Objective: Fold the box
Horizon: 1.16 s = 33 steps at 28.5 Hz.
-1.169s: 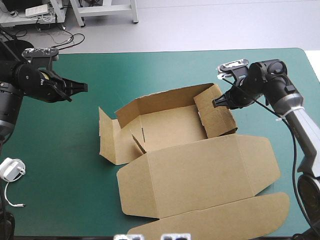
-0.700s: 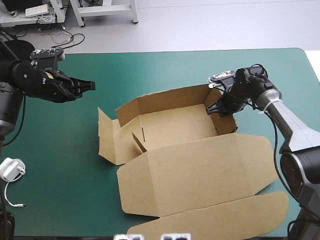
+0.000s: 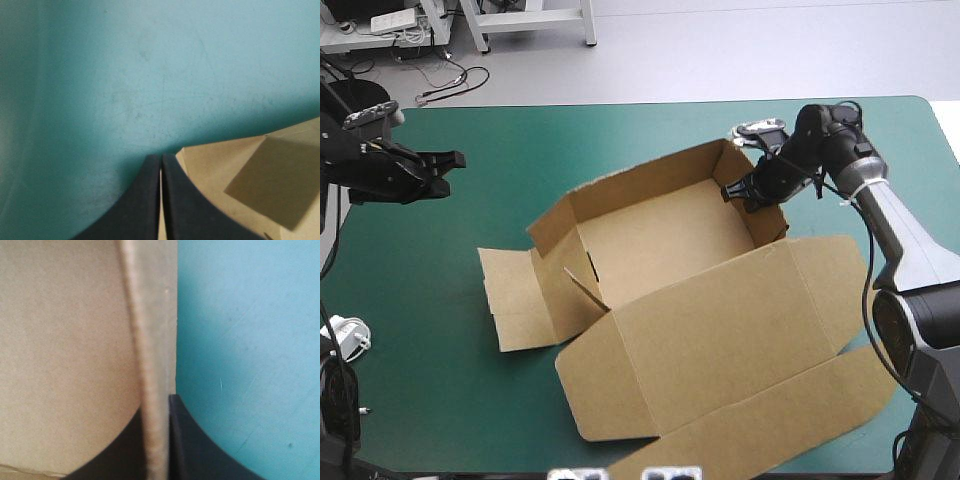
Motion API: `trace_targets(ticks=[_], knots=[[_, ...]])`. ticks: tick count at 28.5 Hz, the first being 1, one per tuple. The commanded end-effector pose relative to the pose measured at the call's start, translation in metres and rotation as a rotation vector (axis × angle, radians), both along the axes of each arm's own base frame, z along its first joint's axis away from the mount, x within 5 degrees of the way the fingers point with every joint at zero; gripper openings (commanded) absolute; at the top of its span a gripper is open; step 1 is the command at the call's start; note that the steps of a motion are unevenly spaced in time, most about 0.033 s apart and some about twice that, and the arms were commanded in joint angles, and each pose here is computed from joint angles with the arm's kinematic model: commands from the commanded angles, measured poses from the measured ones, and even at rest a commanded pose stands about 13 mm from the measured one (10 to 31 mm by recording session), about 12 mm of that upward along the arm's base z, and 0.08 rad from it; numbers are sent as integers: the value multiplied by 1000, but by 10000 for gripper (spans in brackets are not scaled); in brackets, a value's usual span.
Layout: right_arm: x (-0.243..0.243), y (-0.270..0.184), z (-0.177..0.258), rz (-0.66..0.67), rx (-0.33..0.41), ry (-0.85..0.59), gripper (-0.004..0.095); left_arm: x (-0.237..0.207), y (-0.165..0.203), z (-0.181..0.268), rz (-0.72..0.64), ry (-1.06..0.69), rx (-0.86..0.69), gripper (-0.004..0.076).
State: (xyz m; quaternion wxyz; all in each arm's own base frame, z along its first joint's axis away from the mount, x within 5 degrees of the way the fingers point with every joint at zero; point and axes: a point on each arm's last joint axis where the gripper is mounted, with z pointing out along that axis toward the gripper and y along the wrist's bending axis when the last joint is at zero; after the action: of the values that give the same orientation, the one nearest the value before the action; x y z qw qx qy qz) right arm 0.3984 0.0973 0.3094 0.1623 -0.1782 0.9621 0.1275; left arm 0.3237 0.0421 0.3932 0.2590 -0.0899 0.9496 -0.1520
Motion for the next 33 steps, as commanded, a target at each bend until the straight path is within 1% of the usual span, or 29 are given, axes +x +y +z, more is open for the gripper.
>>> trace_targets(ticks=[1, 2, 3, 7, 10, 12, 14, 15, 20, 22, 26, 29, 33], knots=[[-14, -13, 79, -61, 220, -156, -20, -1, 20, 18, 21, -128, -158, -3], [-15, -17, 92, -72, 284, -186, -20, 2, 28, 17, 21, -146, -184, -3], [-16, -23, 105, -82, 329, -219, -20, 5, 35, 13, 10, -161, -207, -3], [-22, -37, 130, -109, 441, -278, -20, 13, 44, 7, 6, -185, -287, -3], [-30, -42, 145, -111, 511, -307, -20, 22, 43, 3, -38, -221, -353, -3], [-35, -42, 151, -101, 515, -325, -20, 29, 38, 2, -89, -254, -446, -3], [-40, -42, 157, -96, 515, -341, -20, 35, 33, 3, -143, -294, -574, -3], [-40, -42, 157, -96, 515, -341, -20, 37, 31, 6, -146, -314, -624, -3], [-42, -42, 159, -103, 517, -344, -18, 38, 8, 21, -218, -382, -731, -3], [-43, -39, 159, -95, 519, -342, -18, 35, -6, 29, -271, -409, -740, -3], [-41, -35, 159, -95, 494, -362, -18, 19, -38, 48, -379, -444, -720, -3], [-40, -31, 160, -97, 500, -387, -18, 8, -51, 60, -421, -464, -714, -3], [-37, -27, 161, -104, 481, -427, -16, -6, -57, 73, -444, -495, -694, -3]])
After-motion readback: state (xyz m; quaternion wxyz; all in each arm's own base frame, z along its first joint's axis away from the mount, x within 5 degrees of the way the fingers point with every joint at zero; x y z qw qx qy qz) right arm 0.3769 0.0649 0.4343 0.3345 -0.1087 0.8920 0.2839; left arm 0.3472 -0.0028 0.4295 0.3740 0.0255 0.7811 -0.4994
